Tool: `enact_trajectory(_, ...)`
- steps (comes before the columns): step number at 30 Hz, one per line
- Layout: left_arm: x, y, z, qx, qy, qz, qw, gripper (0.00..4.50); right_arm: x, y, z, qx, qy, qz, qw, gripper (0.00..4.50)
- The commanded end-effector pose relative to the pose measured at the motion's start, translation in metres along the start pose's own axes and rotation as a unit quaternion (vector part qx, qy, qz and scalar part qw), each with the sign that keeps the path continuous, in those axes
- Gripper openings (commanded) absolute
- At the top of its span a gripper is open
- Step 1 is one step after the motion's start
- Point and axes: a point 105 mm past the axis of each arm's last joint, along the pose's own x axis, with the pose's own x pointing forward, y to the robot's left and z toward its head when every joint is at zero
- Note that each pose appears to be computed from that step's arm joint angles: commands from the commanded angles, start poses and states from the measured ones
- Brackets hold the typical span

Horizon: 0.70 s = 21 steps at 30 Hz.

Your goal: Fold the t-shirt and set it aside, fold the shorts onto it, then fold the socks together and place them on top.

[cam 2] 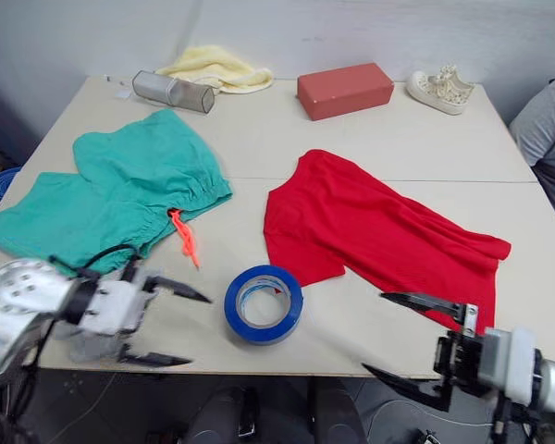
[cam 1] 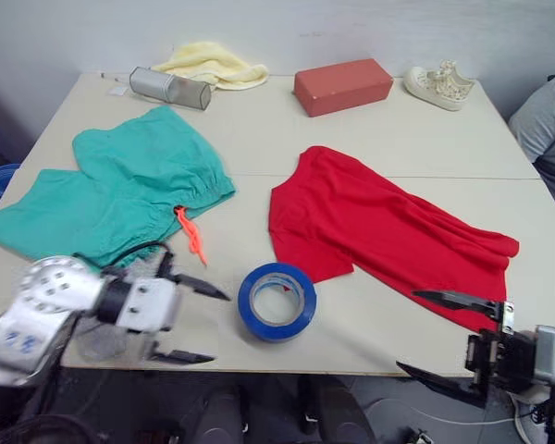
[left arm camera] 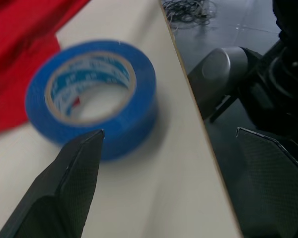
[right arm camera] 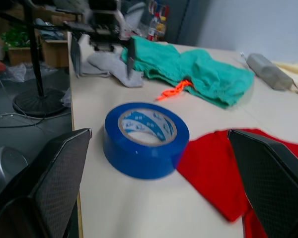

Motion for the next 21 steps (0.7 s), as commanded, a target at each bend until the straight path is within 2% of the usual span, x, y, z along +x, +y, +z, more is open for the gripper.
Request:
enact_trajectory(1,0.021,0.000,-0.007,0.031,0.029,-0.051,0.998,4.47,0.008,0.000,0.006,-0.006,-0.002,0.000,1.000,4.50)
enact_trajectory(7,0.043,0.013,-0.017,0.061,0.062,-0.068,0.994,4.47,0.010,-0.001,0.000,0.007,0.007,-0.017,1.000,4.50)
enact_trajectory(10,0.050,0.018,-0.021,0.062,0.070,-0.060,0.994,3.86,0.007,0.001,-0.008,0.012,0.012,-0.024,1.000,4.50)
enact_trajectory(16,0.060,0.020,-0.024,0.089,0.082,-0.067,0.990,2.10,0.000,0.008,-0.021,0.020,0.019,-0.029,0.999,4.50)
enact_trajectory(19,0.053,0.019,-0.020,0.083,0.060,-0.070,0.992,1.29,-0.005,0.010,-0.027,0.021,0.017,-0.024,0.999,4.50)
enact_trajectory(21,0.042,0.020,-0.016,0.075,0.041,-0.057,0.995,1.27,-0.006,0.012,-0.031,0.021,0.012,-0.014,1.000,4.50)
